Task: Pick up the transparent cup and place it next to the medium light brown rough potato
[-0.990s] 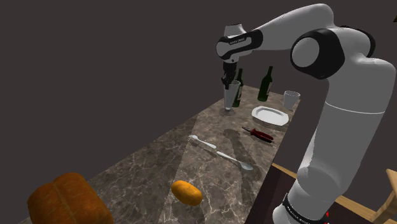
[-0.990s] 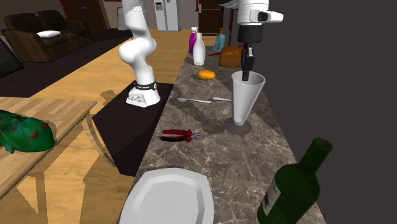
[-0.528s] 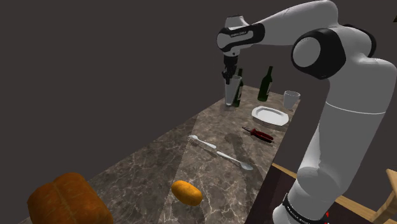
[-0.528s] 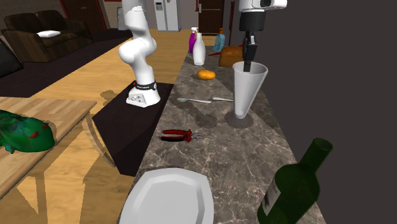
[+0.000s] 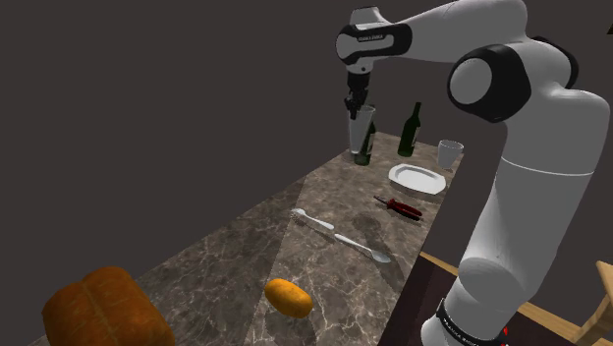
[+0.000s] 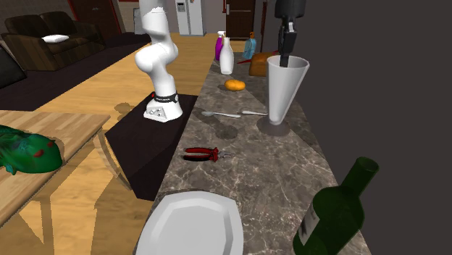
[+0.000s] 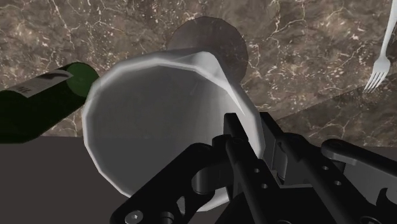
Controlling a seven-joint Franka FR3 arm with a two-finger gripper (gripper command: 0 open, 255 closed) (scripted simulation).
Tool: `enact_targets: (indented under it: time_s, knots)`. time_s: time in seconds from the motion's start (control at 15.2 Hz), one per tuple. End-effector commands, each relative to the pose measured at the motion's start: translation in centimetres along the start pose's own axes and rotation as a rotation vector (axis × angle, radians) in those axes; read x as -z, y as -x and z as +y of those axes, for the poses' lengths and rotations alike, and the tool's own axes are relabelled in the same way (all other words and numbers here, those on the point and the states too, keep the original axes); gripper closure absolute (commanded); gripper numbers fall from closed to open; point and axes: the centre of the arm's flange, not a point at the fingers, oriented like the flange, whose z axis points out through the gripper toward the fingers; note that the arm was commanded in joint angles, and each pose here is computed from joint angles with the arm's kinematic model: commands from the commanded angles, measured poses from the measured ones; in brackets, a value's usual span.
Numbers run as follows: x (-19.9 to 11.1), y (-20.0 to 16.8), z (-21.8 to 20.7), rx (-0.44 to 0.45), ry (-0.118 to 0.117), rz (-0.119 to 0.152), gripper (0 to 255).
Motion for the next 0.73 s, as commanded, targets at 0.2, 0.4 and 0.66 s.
enact_targets:
  time_s: [0.2, 0.4, 0.66]
  knots:
    - [2.7, -0.2, 0.3, 0.0, 0.0, 0.001, 255]
    - [4.3, -0.2, 0.6, 0.0, 0.0, 0.001, 255]
    - [6.4, -0.3, 1.0, 0.0, 0.0, 0.001, 255]
